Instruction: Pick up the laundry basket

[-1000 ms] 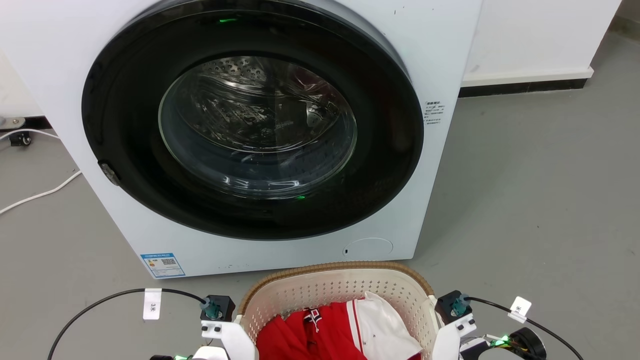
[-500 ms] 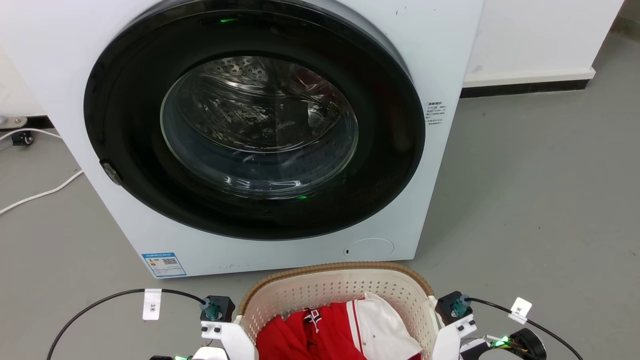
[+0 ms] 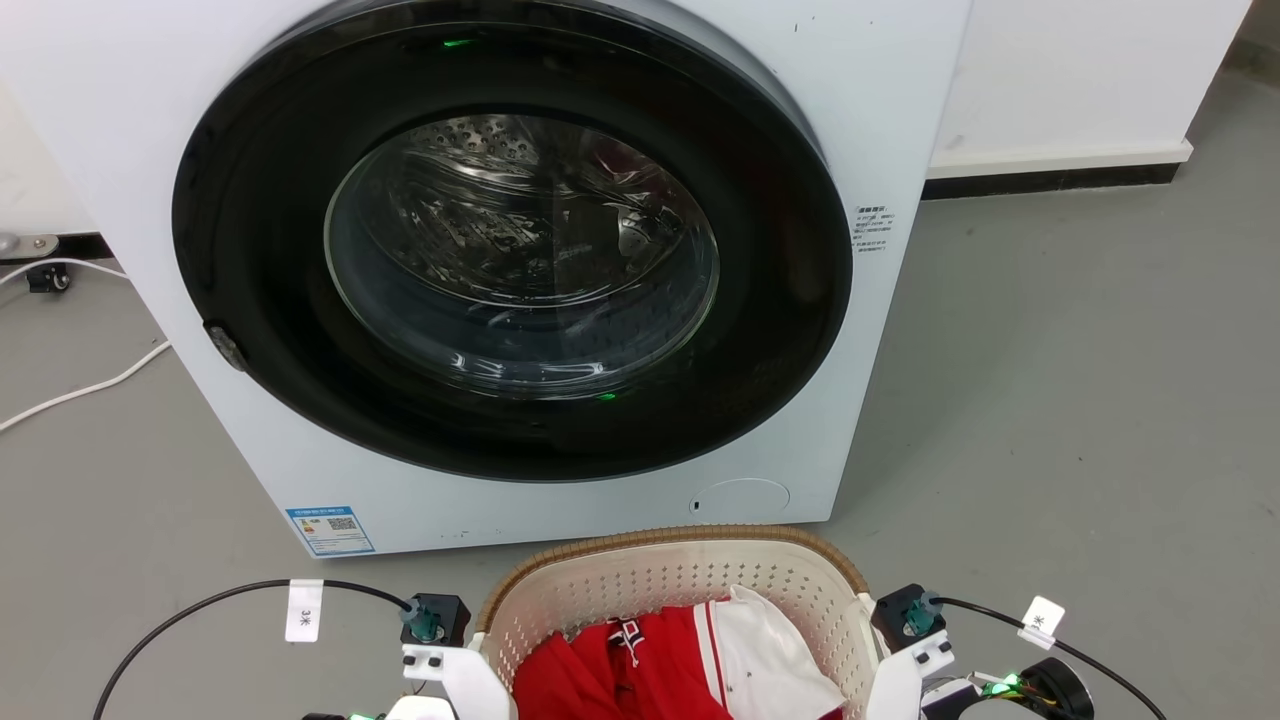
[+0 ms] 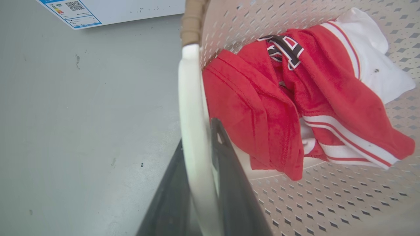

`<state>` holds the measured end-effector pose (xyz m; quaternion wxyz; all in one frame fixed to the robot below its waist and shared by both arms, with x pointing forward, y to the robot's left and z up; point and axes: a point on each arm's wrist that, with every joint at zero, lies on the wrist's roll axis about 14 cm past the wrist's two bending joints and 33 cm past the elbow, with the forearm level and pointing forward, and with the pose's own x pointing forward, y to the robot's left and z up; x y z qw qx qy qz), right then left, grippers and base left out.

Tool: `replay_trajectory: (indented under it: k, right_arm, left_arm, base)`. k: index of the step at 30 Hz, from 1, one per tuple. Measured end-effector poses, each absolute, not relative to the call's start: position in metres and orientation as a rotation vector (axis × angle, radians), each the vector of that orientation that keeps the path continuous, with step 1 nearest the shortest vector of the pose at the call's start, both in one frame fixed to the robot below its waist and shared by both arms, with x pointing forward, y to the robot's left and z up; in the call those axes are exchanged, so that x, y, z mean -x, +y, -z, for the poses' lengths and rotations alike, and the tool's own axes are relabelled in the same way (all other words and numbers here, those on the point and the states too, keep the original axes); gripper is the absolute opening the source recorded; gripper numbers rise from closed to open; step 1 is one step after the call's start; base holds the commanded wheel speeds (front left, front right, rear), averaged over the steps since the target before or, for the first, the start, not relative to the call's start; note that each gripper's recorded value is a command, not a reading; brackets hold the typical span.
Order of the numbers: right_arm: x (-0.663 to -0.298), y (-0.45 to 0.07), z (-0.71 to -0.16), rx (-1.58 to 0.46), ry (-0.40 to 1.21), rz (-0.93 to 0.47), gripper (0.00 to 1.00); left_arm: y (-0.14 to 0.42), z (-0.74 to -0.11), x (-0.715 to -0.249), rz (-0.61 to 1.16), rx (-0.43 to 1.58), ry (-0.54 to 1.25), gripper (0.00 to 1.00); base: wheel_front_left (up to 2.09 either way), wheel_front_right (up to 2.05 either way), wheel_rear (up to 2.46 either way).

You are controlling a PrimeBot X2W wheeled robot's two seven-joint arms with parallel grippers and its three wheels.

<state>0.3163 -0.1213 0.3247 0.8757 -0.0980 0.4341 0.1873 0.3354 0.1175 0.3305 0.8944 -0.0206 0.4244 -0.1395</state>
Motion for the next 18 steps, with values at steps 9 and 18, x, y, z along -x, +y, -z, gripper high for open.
replay_trajectory:
  k: [9,18]
  right_arm:
    - [-0.3159,-0.1213,-0.3239,0.202,0.909,-0.391,0.00]
    - [-0.3158,-0.1209,-0.3235,0.200,0.908,-0.392,0.00]
  left_arm:
    - [0.1172,-0.3296,-0.3349,0.290,0.045,0.882,0.00]
    - [0.1177,-0.3286,-0.3342,0.291,0.042,0.886,0.00]
  base:
    - [0.00,0.00,0.00]
    - [0.00,0.00,0.00]
